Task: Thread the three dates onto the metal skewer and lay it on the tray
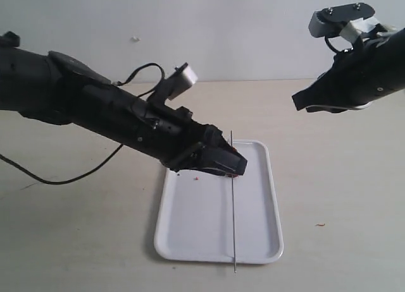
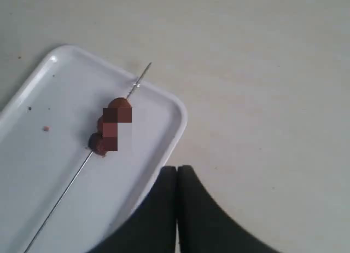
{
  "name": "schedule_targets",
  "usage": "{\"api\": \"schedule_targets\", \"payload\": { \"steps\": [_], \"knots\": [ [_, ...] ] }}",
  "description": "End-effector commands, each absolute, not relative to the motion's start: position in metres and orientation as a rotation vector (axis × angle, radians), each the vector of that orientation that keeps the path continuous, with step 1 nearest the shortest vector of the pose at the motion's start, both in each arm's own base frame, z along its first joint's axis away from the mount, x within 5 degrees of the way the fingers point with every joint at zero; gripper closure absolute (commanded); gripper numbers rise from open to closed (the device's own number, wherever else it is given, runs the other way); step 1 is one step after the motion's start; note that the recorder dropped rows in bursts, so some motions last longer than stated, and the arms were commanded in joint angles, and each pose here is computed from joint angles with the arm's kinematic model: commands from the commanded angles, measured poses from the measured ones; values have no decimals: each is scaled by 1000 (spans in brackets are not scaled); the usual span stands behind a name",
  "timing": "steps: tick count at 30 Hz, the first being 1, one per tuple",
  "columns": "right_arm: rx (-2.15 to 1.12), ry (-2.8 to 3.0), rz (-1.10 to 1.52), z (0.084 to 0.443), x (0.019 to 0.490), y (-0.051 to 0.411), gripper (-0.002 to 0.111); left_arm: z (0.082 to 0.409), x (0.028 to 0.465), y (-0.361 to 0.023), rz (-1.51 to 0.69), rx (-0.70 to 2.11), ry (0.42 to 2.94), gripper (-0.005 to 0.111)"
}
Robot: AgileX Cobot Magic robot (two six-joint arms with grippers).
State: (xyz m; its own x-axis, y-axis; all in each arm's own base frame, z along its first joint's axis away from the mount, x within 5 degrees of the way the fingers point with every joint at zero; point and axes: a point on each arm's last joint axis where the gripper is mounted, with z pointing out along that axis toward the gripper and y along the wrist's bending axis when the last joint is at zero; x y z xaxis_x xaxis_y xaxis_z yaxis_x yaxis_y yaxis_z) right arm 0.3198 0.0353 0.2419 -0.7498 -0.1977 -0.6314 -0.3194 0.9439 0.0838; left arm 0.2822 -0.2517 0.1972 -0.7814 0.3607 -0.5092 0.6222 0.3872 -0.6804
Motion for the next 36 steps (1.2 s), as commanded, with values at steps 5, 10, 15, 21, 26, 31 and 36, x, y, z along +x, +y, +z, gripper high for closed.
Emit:
{"api": "schedule_targets", "payload": {
  "steps": [5,10,15,21,26,31,36],
  "knots": [
    [-322,2244,216,255,288,34,108,232,257,-213,-1298,870,1939,58],
    [-216,2085,176,276,241,27,108,248,228,-196,-1123,1068,1712,58],
    [-149,1792,189,314,162,23,108,266,222,-187,-1032,1011,1711,60],
    [-112,1473,205,319,76,18,108,279,221,-179,-936,949,1722,72],
    [-142,1340,187,294,40,17,108,289,215,-176,-949,923,1703,72],
    [-137,1353,227,275,38,19,108,290,216,-175,-931,914,1708,72],
    [-153,1426,272,254,43,22,108,288,218,-174,-904,898,1727,72]
  ]
}}
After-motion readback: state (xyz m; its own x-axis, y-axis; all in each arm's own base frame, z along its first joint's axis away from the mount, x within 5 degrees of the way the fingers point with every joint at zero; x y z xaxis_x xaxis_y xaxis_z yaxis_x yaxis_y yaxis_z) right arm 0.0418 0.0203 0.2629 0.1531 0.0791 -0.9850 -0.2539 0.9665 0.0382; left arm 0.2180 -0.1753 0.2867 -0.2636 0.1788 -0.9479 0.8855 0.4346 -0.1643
